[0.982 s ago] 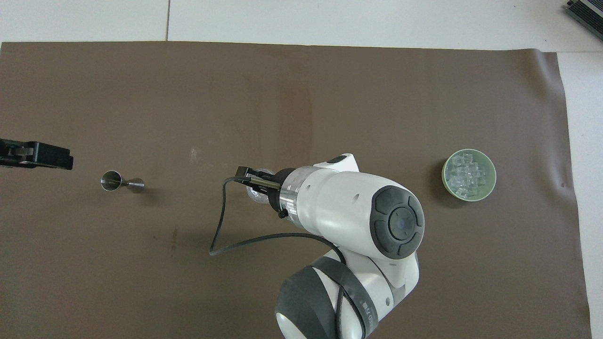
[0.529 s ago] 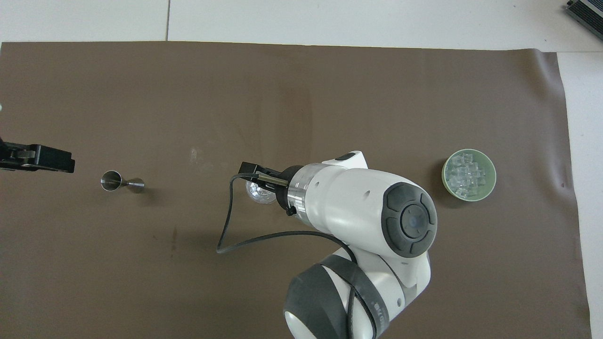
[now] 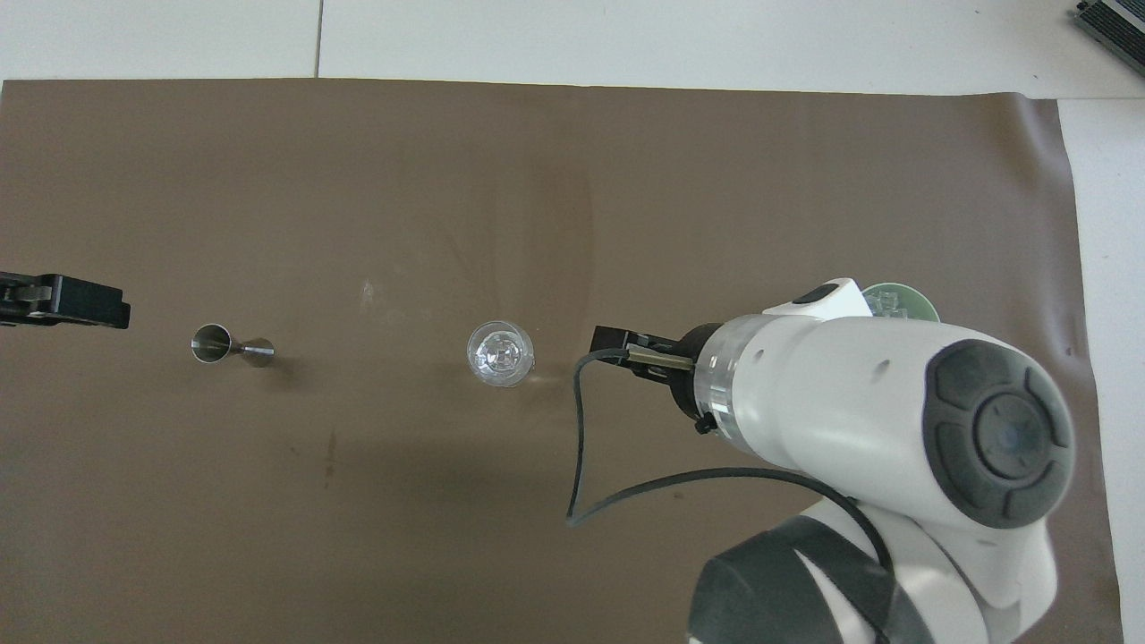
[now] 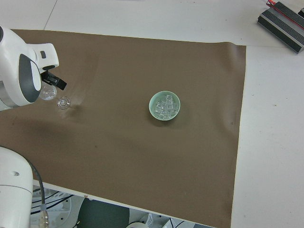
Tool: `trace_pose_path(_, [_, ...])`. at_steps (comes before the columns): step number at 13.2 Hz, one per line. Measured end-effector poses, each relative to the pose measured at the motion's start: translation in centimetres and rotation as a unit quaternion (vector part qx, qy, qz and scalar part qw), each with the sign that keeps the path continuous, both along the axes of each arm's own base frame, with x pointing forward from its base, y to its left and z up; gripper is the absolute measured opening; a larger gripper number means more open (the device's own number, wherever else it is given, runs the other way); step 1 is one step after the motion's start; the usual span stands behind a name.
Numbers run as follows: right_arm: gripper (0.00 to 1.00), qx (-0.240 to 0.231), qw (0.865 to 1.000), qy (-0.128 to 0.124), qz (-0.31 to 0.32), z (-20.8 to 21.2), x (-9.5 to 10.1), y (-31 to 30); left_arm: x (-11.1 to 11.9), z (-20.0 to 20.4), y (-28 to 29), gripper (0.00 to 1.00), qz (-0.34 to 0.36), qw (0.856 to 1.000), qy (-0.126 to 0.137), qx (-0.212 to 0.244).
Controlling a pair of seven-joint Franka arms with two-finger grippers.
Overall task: Pour wine and add ice with both arms
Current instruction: 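Carry the green cup back and set it down on the table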
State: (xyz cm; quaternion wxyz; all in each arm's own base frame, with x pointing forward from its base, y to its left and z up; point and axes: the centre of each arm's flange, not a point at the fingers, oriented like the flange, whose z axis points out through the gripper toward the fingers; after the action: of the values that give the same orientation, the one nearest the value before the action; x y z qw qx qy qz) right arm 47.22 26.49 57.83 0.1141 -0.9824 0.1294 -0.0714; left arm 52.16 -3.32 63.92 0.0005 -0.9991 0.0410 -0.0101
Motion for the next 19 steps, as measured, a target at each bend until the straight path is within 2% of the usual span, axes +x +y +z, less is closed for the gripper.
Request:
trace_pose_path(3, [1.00,-0.055,0.998,0.010,0.023,1.3,-1.1,-3.2,0.0,0.0,-0.3,1.00,-0.003,1.000,0.000,0.000])
trace_pose_path(5, [1.00,-0.075,0.996,0.013,0.038,2.1,-1.5,-5.5,-0.1,-0.1,-0.3,1.00,-0.002,1.000,0.002,0.000])
trace_pose_path(14, [1.00,-0.080,0.995,0.014,0.061,3.9,-0.7,-12.0,-0.1,-0.1,0.3,1.00,0.002,1.000,0.004,0.000])
trace_pose_path(19, [1.00,-0.076,0.995,0.011,0.059,7.9,-0.5,-15.4,-0.1,-0.1,0.3,1.00,0.002,1.000,0.004,0.000])
